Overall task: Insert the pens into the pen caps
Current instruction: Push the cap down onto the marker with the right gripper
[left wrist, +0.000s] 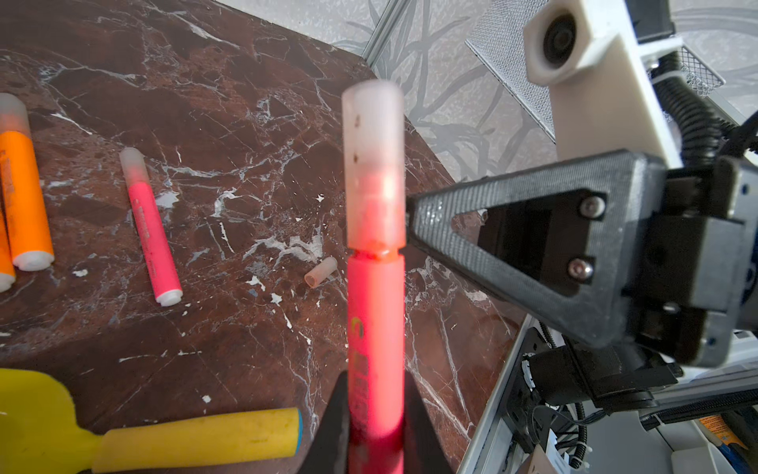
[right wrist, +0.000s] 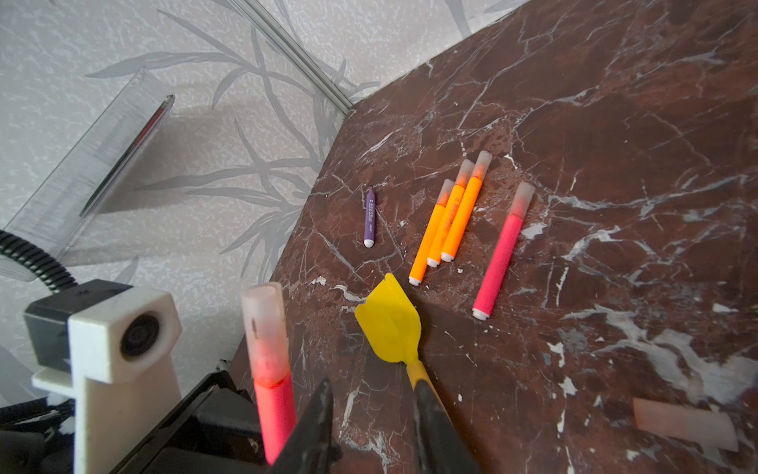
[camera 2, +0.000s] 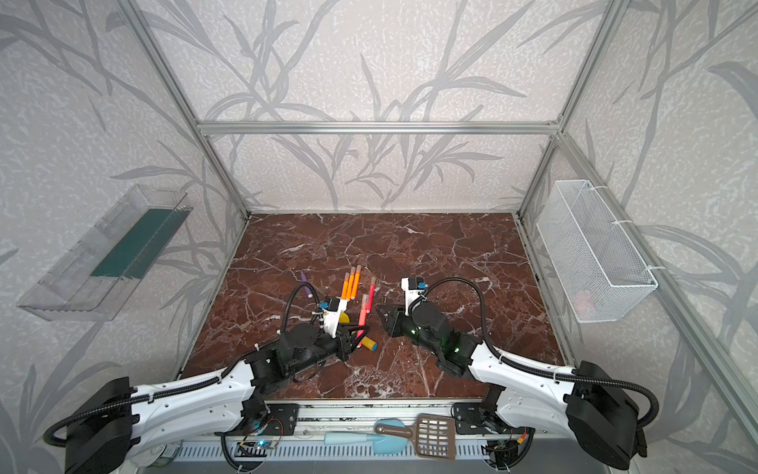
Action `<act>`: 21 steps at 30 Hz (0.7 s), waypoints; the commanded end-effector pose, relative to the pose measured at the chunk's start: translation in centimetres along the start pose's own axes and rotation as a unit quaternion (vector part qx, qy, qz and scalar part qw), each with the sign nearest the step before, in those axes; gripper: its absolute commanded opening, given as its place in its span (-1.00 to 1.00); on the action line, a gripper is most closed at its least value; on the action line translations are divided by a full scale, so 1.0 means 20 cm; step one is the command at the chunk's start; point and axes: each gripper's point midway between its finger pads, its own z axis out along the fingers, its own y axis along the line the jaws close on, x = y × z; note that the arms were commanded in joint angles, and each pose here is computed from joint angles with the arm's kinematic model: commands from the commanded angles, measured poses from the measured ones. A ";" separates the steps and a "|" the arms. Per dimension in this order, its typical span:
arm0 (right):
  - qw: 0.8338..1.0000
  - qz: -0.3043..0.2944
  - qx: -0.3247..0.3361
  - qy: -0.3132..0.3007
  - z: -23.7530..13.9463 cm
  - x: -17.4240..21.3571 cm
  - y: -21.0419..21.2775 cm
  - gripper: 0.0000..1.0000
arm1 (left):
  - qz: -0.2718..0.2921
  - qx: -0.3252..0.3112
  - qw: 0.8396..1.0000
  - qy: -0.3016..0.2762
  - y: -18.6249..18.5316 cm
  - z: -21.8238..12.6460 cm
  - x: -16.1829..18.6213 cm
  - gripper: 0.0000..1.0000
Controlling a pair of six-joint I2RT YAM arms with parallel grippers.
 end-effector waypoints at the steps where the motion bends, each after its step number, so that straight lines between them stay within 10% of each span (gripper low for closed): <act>1: 1.000 -0.012 0.008 -0.008 -0.03 -0.01 -0.02 -0.30 | 0.004 0.005 1.000 -0.021 -0.02 0.00 -0.05 -1.00; 21: 0.998 -0.048 -0.051 -0.006 0.24 -0.18 0.26 -0.02 | 0.008 0.023 1.000 -0.011 -0.05 0.01 -0.04 -1.00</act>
